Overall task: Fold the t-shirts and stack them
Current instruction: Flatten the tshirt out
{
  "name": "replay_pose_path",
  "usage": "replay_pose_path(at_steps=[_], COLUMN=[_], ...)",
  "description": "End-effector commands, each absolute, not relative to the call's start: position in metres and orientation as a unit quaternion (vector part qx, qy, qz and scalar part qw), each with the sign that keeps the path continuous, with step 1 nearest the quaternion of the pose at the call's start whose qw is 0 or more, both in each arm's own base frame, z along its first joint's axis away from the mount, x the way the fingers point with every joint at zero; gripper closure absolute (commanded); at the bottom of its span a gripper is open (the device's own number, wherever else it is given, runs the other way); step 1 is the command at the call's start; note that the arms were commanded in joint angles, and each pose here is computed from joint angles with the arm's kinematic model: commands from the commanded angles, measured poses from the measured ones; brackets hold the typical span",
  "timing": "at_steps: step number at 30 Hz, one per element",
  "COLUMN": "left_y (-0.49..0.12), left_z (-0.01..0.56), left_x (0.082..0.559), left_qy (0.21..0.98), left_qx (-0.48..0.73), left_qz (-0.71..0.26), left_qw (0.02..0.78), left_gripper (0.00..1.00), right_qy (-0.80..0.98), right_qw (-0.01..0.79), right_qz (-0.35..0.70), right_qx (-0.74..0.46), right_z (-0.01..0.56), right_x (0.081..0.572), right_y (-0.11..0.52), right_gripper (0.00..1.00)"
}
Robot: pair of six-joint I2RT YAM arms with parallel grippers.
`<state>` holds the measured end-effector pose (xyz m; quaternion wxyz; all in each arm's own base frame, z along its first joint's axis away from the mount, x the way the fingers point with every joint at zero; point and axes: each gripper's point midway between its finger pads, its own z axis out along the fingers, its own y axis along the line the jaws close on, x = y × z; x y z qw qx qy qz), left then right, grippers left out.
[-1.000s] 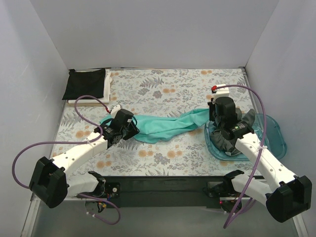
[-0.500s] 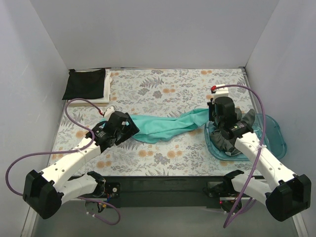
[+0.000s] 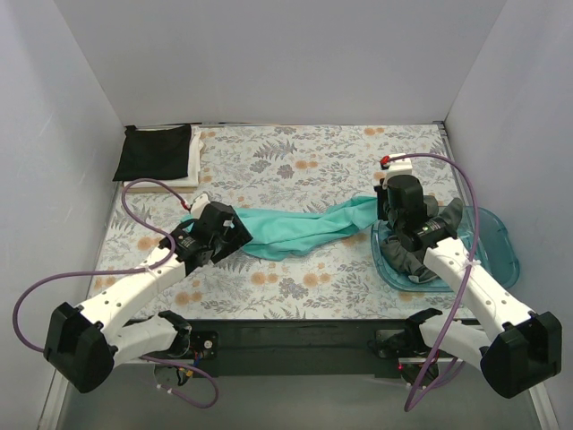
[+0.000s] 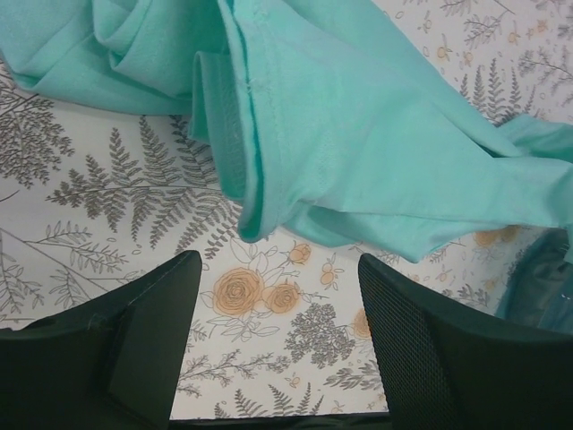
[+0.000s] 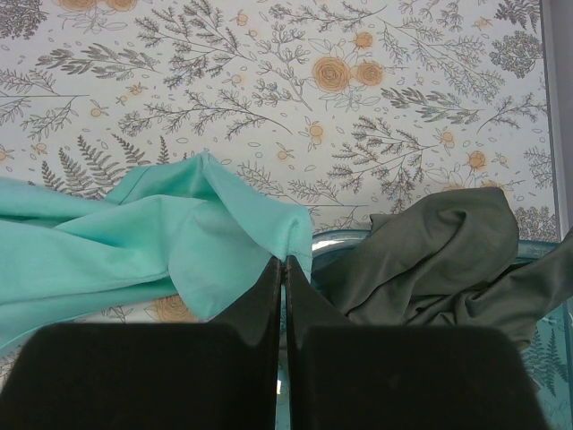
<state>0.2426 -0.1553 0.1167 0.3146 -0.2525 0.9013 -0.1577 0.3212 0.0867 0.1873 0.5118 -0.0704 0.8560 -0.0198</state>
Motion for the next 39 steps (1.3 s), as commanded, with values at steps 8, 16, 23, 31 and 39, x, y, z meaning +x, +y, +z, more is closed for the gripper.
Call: replay_pose_path(at_steps=[8, 16, 23, 31, 39], left_y=[-0.183, -0.177, -0.163, -0.179, -0.173], left_z=[0.101, 0.099, 0.107, 0.125, 0.145], left_x=[0.254, 0.266, 0.287, 0.301, 0.306], left_qy=[0.903, 0.888, 0.864, 0.855, 0.839], left_qx=[-0.240, -0.275, -0.312, -0.304, -0.314], left_qz=[-0.199, -0.188, -0.158, -0.191, -0.195], left_qw=[0.295, 0.316, 0.363, 0.373, 0.400], left_gripper=[0.31, 0.38, 0.41, 0.46, 0.49], right_qy=[0.849, 0.849, 0.849, 0.849, 0.849], right_qw=[0.523, 0.523, 0.524, 0.524, 0.523], right_qz=[-0.017, -0.018, -0.016, -0.014, -0.013], right_qx=[-0.069, -0.068, -0.068, -0.069, -0.070], right_z=[0.190, 0.190, 0.190, 0.190, 0.189], right_x=[0.327, 0.326, 0.326, 0.324, 0.324], right_y=[0.088, 0.087, 0.088, 0.088, 0.089], right_gripper=[0.99, 0.99, 0.99, 0.99, 0.99])
